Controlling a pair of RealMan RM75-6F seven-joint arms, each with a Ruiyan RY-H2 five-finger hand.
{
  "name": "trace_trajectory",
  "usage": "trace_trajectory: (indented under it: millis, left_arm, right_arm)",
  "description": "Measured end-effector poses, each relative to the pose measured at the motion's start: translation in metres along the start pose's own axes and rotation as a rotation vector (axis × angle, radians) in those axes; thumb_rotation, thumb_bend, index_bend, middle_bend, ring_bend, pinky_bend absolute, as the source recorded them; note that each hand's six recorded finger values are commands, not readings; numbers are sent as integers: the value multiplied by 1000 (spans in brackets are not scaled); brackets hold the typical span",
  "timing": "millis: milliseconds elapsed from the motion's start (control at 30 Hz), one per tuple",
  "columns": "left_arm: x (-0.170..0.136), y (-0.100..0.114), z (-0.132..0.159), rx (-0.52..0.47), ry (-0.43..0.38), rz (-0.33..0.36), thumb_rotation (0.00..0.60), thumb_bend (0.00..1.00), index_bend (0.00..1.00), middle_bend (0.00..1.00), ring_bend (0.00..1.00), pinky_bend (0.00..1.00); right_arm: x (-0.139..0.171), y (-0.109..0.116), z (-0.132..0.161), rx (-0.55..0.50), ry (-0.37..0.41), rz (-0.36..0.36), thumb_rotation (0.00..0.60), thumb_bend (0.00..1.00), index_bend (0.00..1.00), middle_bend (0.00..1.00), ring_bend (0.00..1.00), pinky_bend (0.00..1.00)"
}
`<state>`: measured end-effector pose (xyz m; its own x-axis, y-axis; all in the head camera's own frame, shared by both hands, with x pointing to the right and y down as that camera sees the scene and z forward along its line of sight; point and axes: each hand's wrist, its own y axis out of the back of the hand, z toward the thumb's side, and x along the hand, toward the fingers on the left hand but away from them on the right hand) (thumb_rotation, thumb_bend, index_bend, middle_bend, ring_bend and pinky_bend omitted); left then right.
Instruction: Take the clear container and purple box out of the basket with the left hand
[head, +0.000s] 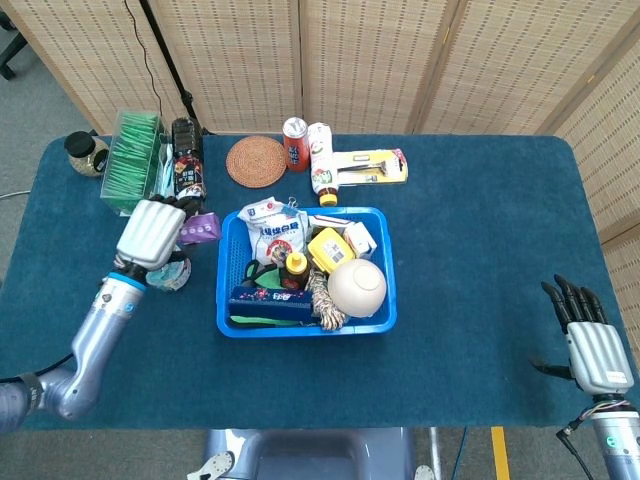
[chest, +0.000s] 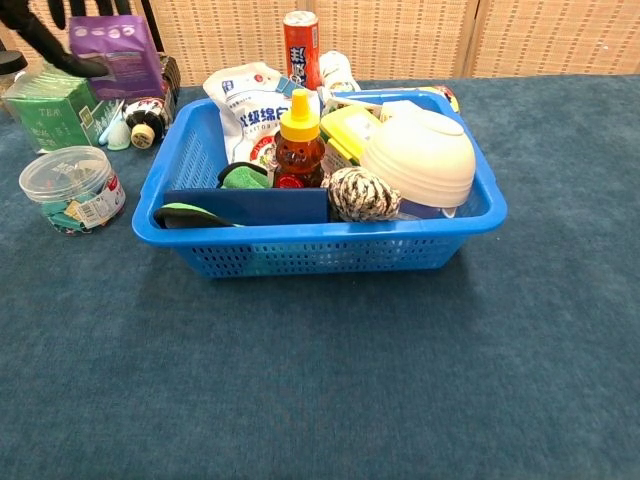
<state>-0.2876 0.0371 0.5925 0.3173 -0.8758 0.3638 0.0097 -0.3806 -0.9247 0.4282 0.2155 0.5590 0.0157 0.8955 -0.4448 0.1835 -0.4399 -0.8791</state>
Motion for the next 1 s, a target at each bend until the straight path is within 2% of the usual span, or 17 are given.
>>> trace_trajectory:
  millis: [200, 333, 533, 800, 833, 933, 967, 1000]
  left_arm:
    - [-21, -13, -47, 7, 67, -3, 600, 391, 517, 495, 477, 441]
    - [-28, -29, -71, -4, 99, -42, 600, 391, 517, 495, 475, 441]
    - [-37, -54, -80, -85, 95, -126, 600, 391, 517, 495, 475, 441]
    - [-38, -71, -84, -113, 98, -174, 600, 381, 478, 481, 456, 441]
    - [-37, -73, -85, -116, 103, -179, 600, 374, 415, 430, 416, 440]
    - [-38, -76, -86, -121, 106, -201, 600, 338, 87, 118, 146, 363]
    - [-39, -77, -85, -123, 105, -212, 600, 326, 17, 35, 58, 312]
    - [-40, -78, -85, -126, 103, -223, 600, 319, 1, 7, 23, 282]
  right_arm:
    - [1, -3, 3, 6, 7, 9, 600, 0, 0, 0, 0, 0]
    - [2, -4, 5, 8, 13, 9, 600, 0, 0, 0, 0, 0]
    - [1, -4, 4, 9, 6, 9, 600, 0, 0, 0, 0, 0]
    - [0, -5, 4, 8, 7, 13, 600, 0, 0, 0, 0, 0]
    - [0, -4, 4, 8, 7, 12, 600, 0, 0, 0, 0, 0]
    - [0, -3, 3, 6, 6, 7, 600, 0, 0, 0, 0, 0]
    - [1, -3, 3, 6, 6, 7, 600, 0, 0, 0, 0, 0]
    - [1, -2, 3, 5, 6, 6, 600, 0, 0, 0, 0, 0]
